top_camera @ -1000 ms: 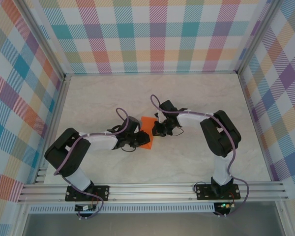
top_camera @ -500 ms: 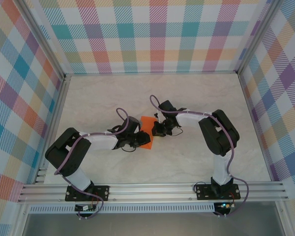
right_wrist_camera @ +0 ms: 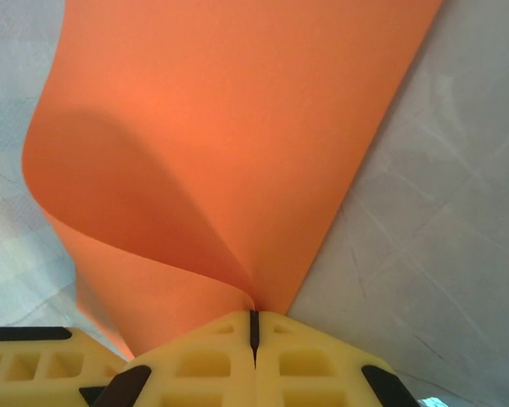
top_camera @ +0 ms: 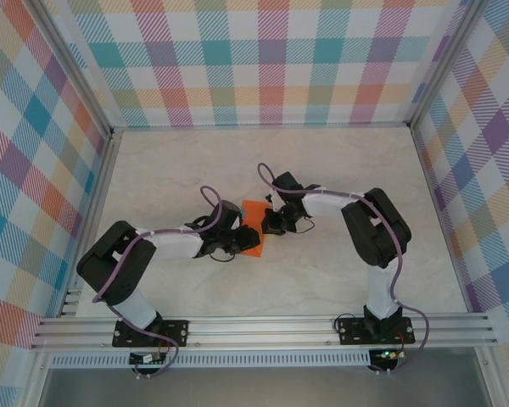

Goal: Fold a paper plane with a square sheet of paper (pick it up from the middle)
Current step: Fold the triangle a second time at the center of the table.

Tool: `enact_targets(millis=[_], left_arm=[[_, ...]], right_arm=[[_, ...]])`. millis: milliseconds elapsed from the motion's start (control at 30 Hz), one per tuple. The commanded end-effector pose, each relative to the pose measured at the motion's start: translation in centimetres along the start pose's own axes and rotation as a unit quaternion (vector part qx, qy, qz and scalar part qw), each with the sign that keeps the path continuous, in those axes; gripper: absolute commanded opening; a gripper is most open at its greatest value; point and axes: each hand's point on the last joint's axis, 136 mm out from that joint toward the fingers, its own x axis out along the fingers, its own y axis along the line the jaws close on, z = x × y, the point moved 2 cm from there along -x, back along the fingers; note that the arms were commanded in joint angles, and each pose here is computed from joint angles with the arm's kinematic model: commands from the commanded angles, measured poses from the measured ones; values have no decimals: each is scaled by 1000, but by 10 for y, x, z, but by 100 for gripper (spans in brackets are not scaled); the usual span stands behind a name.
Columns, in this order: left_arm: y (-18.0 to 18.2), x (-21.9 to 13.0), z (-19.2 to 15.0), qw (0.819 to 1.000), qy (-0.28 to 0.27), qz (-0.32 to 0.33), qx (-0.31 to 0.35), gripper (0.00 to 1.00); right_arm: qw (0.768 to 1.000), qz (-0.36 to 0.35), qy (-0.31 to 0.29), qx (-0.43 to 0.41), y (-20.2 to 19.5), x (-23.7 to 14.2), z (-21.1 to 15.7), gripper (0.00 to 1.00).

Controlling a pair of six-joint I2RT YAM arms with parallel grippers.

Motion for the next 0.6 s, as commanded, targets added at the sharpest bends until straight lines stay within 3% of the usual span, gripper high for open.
enact_targets(millis=[0,567], left_arm=[[-11,-3,-1,1000,-3,-21,1,24],[6,4,-8,1000,3,10,-13,21]], right_arm=[[999,-37,16,21,-17,10,-5,5],[998,-41,23,40,-19,13,-5,5]])
